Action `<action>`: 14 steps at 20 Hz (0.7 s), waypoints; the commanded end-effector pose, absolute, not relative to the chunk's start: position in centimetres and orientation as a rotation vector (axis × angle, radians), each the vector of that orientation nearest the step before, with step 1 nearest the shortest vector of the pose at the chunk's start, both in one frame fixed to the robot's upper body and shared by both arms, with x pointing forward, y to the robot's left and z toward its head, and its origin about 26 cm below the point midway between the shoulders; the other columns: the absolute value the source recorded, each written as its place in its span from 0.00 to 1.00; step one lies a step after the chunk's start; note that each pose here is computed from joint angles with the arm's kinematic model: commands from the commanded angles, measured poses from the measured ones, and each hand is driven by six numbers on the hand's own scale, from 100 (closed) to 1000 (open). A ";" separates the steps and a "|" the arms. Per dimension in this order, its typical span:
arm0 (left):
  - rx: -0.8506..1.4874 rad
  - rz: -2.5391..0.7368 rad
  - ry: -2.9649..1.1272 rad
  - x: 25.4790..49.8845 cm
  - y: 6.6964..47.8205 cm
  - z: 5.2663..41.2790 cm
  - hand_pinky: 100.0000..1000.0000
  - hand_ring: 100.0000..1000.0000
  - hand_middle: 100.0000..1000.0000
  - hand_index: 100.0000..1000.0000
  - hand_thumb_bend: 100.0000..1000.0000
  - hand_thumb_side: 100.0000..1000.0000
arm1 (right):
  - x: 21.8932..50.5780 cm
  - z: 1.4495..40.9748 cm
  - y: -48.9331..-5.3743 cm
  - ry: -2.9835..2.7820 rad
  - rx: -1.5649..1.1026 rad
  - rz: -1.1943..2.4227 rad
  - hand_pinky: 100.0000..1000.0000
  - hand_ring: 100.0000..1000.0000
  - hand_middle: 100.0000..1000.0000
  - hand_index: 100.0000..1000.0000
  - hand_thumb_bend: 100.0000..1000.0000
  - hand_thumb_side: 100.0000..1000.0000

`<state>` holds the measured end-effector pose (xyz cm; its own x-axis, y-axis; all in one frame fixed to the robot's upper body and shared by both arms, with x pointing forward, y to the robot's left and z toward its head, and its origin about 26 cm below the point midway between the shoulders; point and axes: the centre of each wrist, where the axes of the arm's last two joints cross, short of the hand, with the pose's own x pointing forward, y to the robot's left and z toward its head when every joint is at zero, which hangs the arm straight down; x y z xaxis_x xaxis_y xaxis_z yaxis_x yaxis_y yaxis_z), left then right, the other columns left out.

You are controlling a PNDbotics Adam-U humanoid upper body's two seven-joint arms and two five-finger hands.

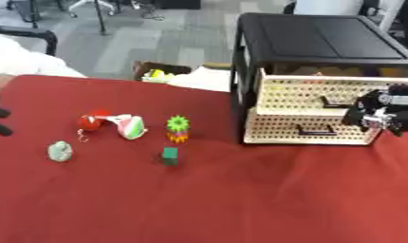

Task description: Pick up objects from table and place into drawer.

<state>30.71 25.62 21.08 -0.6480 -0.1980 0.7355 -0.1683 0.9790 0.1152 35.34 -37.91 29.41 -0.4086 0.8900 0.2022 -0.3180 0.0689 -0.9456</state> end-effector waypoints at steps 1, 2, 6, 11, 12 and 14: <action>0.258 -0.052 -2.324 30.5 25.6 22.0 0.39 0.52 0.52 0.81 0.00 0.98 | 35.5 30.3 -38.9 -1.340 -0.698 1.520 0.23 0.61 0.68 0.77 0.00 1.00; 0.257 -0.052 -2.326 30.5 25.6 22.0 0.39 0.52 0.52 0.81 0.00 0.98 | 35.7 30.2 -39.0 -1.335 -0.701 1.515 0.23 0.61 0.68 0.78 0.00 1.00; 0.257 -0.052 -2.331 30.5 25.6 22.1 0.39 0.52 0.52 0.81 0.00 0.98 | 36.1 30.0 -39.4 -1.338 -0.709 1.497 0.23 0.62 0.70 0.78 0.00 1.00; 0.255 -0.053 -2.334 30.5 25.5 22.2 0.39 0.52 0.52 0.81 0.00 0.98 | 36.3 30.0 -39.6 -1.366 -0.714 1.487 0.29 0.66 0.73 0.81 0.00 1.00; 0.255 -0.054 -2.334 30.6 25.5 22.2 0.39 0.52 0.52 0.81 0.00 0.98 | 36.4 30.0 -39.7 -1.370 -0.717 1.483 0.29 0.66 0.73 0.80 0.00 1.00; 0.255 -0.055 -2.334 30.6 25.5 22.2 0.39 0.52 0.52 0.81 0.00 0.98 | 36.4 30.0 -39.8 -1.369 -0.716 1.484 0.29 0.66 0.73 0.80 0.00 1.00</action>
<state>30.78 25.52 21.33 -0.6562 -0.1965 0.7286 -0.1651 0.9795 0.1155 36.67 -39.27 28.55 -0.3747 0.9033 0.2090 -0.2905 0.0997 -0.9517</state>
